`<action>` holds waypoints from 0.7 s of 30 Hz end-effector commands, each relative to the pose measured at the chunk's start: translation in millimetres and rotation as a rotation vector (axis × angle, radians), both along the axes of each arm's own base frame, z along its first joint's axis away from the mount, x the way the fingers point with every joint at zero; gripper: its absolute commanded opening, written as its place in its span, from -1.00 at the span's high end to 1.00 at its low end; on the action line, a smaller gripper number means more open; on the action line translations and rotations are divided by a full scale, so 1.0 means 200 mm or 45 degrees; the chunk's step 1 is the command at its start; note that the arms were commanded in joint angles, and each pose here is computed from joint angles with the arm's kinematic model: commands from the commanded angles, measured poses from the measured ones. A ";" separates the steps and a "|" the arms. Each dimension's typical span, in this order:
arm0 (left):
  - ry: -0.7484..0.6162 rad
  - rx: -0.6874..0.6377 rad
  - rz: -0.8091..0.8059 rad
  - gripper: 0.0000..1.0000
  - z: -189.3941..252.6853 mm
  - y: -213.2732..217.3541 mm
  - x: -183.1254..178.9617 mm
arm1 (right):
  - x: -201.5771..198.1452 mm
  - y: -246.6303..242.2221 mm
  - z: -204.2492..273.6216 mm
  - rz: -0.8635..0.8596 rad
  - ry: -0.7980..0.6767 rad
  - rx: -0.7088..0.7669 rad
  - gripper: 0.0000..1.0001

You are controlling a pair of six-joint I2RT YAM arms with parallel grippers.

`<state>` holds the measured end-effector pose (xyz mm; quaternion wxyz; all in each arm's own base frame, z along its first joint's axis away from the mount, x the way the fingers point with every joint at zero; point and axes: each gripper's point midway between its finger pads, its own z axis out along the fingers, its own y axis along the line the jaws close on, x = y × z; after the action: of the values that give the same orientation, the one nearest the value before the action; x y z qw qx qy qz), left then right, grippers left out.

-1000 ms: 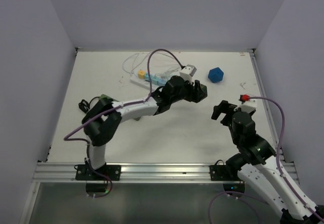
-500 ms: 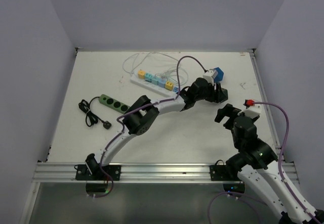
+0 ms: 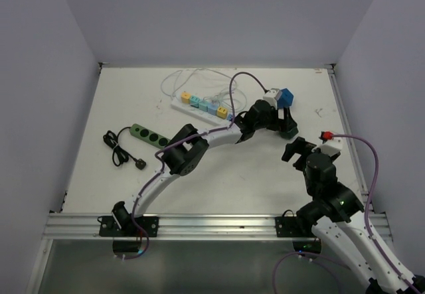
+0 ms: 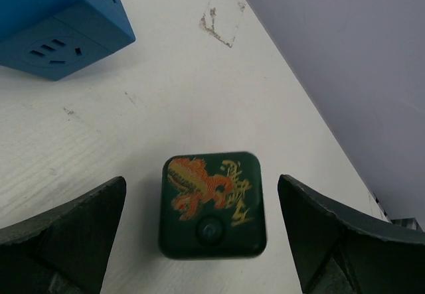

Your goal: Pull the plug off the socket

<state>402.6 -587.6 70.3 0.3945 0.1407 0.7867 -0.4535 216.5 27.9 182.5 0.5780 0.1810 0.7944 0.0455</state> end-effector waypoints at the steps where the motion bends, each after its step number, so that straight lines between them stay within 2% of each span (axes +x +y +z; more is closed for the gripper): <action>1: -0.095 -0.022 0.017 -0.99 0.21 0.04 0.05 | 0.02 0.00 0.02 -0.036 -0.040 0.041 -0.97; 8: -0.213 -0.003 0.082 -0.99 0.53 0.31 0.10 | 0.06 0.06 0.01 0.027 -0.093 0.083 -0.97; 12: -0.302 -0.023 0.094 -0.99 0.78 0.46 0.09 | 0.10 0.16 -0.01 0.151 -0.109 0.096 -0.97; 14: -0.331 0.003 0.097 -0.99 0.83 0.51 0.08 | 0.12 0.21 -0.01 0.206 -0.129 0.088 -0.97; 15: -0.366 -0.016 0.100 -0.99 0.94 0.55 0.06 | 0.13 0.22 -0.01 0.229 -0.126 0.067 -0.97; 17: -0.391 0.036 0.114 -0.99 0.94 0.63 0.02 | 0.17 0.28 0.00 0.299 -0.134 0.049 -0.97; 18: -0.436 0.011 0.136 -0.99 1.09 0.70 -0.02 | 0.19 0.31 -0.01 0.345 -0.136 0.004 -0.97; 19: -0.422 0.063 0.147 -0.99 1.02 0.75 -0.05 | 0.20 0.35 0.00 0.399 -0.124 -0.005 -0.97; 20: -0.429 0.081 0.207 -0.99 1.05 0.82 -0.05 | 0.24 0.38 0.03 0.426 -0.151 -0.011 -0.97; 21: -0.443 0.069 0.217 -0.99 1.12 0.91 -0.12 | 0.28 0.42 -0.05 0.480 -0.082 -0.095 -0.97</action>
<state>398.0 -440.4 272.9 0.5297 0.1556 0.7322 -0.3990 249.5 83.6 154.7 0.5695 0.0802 0.8109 0.1078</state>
